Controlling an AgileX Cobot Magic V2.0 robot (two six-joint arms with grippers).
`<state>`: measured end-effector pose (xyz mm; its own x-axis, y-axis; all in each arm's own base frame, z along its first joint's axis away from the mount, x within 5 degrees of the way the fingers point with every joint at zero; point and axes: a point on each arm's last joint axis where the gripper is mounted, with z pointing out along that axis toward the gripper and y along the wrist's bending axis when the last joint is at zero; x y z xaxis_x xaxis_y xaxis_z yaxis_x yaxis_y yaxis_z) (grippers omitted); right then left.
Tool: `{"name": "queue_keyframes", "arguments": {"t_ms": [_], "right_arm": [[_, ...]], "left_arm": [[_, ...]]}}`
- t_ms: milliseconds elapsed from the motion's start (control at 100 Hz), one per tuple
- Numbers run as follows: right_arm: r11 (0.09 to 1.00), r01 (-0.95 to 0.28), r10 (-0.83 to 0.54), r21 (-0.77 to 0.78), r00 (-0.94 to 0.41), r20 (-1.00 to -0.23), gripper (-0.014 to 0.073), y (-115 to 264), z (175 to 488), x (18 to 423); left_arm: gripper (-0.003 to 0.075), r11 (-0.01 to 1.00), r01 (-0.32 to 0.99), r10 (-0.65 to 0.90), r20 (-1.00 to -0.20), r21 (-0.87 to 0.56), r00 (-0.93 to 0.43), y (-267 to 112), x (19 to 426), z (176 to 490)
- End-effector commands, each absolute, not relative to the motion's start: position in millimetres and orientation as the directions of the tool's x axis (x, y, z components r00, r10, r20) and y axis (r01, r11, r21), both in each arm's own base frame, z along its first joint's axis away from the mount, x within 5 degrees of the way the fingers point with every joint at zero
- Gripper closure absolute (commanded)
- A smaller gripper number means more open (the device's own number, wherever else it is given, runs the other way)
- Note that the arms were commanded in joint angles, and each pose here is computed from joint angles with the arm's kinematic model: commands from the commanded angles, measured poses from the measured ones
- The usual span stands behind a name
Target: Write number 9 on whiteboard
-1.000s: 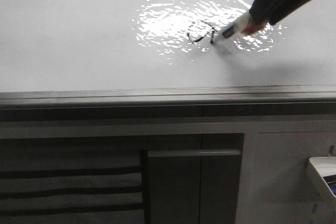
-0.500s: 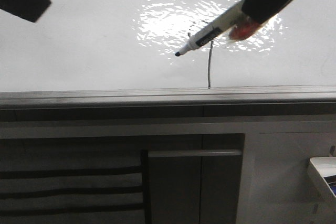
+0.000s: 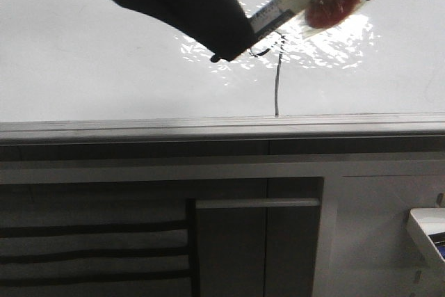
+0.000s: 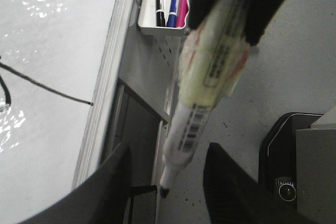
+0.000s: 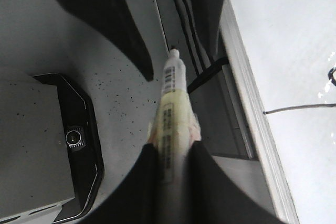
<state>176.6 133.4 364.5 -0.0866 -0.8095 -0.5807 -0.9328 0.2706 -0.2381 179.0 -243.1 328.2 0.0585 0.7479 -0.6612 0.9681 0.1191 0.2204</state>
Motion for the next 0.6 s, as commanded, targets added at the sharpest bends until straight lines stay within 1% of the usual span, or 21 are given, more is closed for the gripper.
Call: {"name": "queue_keyframes", "arguments": {"t_ms": [0,240,290,480,590], "right_arm": [[0.284,-0.914,-0.776,-0.291,-0.040,-0.630,0.0640,133.0,381.7,173.9],[0.283,-0.914,-0.776,-0.290,-0.041,-0.629,0.0640,133.0,381.6,173.7],[0.283,-0.914,-0.776,-0.290,-0.041,-0.629,0.0640,133.0,381.6,173.7],[0.285,-0.913,-0.775,-0.292,-0.040,-0.631,0.0640,133.1,381.8,174.0],[0.286,-0.912,-0.774,-0.294,-0.039,-0.632,0.0640,133.1,381.9,174.2]], "left_arm": [[0.0428,0.140,0.957,0.682,-0.726,0.252,0.091,-250.0,176.4,350.2],[0.0429,0.142,0.956,0.680,-0.727,0.256,0.094,-250.1,176.7,350.7],[0.0441,0.142,0.956,0.680,-0.727,0.256,0.094,-250.1,176.7,350.7],[0.0578,0.142,0.956,0.680,-0.727,0.256,0.094,-250.1,176.7,350.7],[0.0636,0.142,0.956,0.680,-0.727,0.256,0.094,-250.1,176.7,350.7]]}}
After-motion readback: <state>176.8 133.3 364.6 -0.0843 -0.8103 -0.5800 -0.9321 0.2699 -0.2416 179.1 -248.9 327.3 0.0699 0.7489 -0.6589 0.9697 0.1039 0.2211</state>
